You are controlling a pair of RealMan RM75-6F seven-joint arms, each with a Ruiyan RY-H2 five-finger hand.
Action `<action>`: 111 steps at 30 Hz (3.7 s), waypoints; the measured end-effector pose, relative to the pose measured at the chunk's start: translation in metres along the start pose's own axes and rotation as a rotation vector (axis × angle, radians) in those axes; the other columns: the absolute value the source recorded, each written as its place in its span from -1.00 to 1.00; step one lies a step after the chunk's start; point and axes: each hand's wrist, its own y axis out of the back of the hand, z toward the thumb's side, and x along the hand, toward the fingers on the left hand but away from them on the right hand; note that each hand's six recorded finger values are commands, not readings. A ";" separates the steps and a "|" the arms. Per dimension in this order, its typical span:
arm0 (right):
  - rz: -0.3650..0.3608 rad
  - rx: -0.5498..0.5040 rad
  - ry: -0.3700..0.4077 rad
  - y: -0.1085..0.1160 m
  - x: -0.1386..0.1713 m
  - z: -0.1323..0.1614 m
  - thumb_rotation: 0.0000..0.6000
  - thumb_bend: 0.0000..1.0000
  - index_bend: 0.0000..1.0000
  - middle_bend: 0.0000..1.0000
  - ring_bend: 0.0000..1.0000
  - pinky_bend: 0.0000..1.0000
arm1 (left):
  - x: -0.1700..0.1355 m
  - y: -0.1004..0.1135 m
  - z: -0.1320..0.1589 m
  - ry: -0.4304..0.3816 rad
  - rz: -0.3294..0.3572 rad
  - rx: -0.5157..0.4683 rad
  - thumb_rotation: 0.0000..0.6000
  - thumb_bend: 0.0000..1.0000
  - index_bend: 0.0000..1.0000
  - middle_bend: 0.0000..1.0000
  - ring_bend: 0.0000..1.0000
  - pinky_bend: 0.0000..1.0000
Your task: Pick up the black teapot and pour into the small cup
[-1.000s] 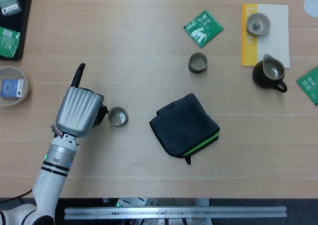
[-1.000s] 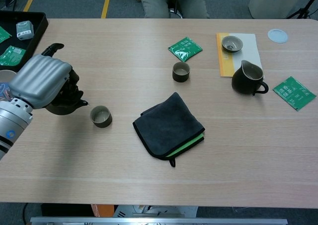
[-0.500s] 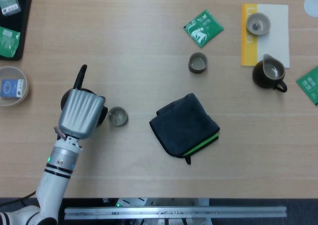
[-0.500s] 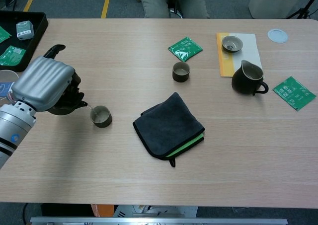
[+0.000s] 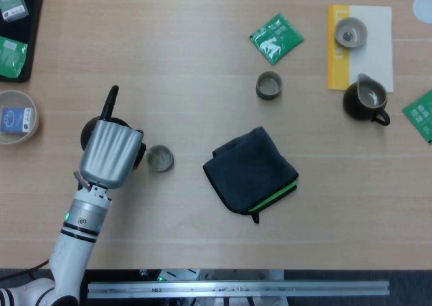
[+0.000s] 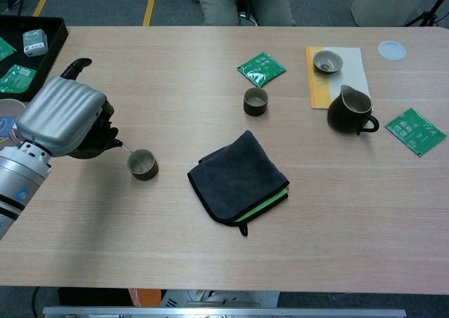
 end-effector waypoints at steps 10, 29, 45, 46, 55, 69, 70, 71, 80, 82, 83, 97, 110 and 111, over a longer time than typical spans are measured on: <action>-0.005 0.001 0.001 0.002 0.001 0.001 1.00 -0.63 -0.09 -0.16 -0.43 -0.40 | 0.000 -0.001 0.000 -0.001 -0.016 -0.027 0.91 -0.28 0.66 1.00 0.73 -0.84; -0.003 0.012 0.000 0.001 -0.001 0.005 1.00 -0.63 -0.09 -0.16 -0.43 -0.40 | 0.009 -0.007 -0.015 0.031 -0.095 -0.199 0.85 -0.28 0.65 0.97 0.71 -0.84; -0.004 0.021 -0.005 0.001 -0.003 0.009 1.00 -0.63 -0.09 -0.16 -0.43 -0.40 | 0.041 -0.003 -0.043 0.060 -0.131 -0.464 0.83 -0.28 0.64 0.91 0.66 -0.84; -0.004 0.022 -0.007 0.000 -0.003 0.009 1.00 -0.63 -0.08 -0.16 -0.43 -0.40 | 0.043 -0.004 -0.044 0.060 -0.133 -0.479 0.83 -0.28 0.64 0.91 0.65 -0.84; -0.003 0.026 -0.017 0.000 -0.003 0.008 1.00 -0.63 -0.08 -0.16 -0.43 -0.40 | 0.063 -0.023 -0.059 0.074 -0.171 -0.532 0.81 -0.28 0.62 0.88 0.62 -0.84; 0.006 0.032 -0.021 -0.003 -0.006 0.009 1.00 -0.63 -0.09 -0.16 -0.43 -0.40 | 0.077 -0.055 -0.081 0.141 -0.205 -0.562 0.79 -0.28 0.61 0.83 0.55 -0.84; 0.006 0.033 -0.021 -0.003 -0.006 0.009 1.00 -0.63 -0.09 -0.16 -0.43 -0.40 | 0.077 -0.056 -0.082 0.145 -0.207 -0.564 0.79 -0.28 0.61 0.83 0.54 -0.84; 0.007 0.033 -0.021 -0.003 -0.006 0.009 1.00 -0.63 -0.09 -0.16 -0.43 -0.40 | 0.078 -0.059 -0.084 0.150 -0.210 -0.567 0.80 -0.28 0.61 0.83 0.54 -0.84; 0.008 0.033 -0.019 -0.004 -0.007 0.010 1.00 -0.63 -0.09 -0.16 -0.43 -0.40 | 0.078 -0.071 -0.089 0.167 -0.238 -0.567 0.80 -0.28 0.58 0.80 0.51 -0.84; 0.008 0.033 -0.020 -0.004 -0.007 0.010 1.00 -0.63 -0.09 -0.16 -0.43 -0.40 | 0.077 -0.073 -0.089 0.166 -0.245 -0.563 0.78 -0.28 0.57 0.78 0.49 -0.84; 0.008 0.033 -0.020 -0.004 -0.007 0.010 1.00 -0.63 -0.09 -0.16 -0.43 -0.40 | 0.077 -0.073 -0.089 0.165 -0.248 -0.561 0.77 -0.28 0.55 0.76 0.48 -0.84; 0.009 0.026 -0.016 -0.005 -0.007 0.010 1.00 -0.63 -0.08 -0.16 -0.43 -0.40 | 0.073 -0.064 -0.088 0.145 -0.262 -0.523 0.36 -0.28 -0.17 0.14 -0.24 -0.84; 0.008 0.023 -0.012 -0.006 -0.009 0.009 1.00 -0.63 -0.08 -0.16 -0.43 -0.40 | 0.067 -0.040 -0.085 0.126 -0.271 -0.547 0.34 -0.28 -0.59 -0.57 -0.75 -0.84; 0.008 0.023 -0.011 -0.006 -0.009 0.009 1.00 -0.63 -0.08 -0.16 -0.43 -0.40 | 0.067 -0.038 -0.085 0.125 -0.264 -0.552 0.34 -0.28 -0.60 -0.58 -0.76 -0.84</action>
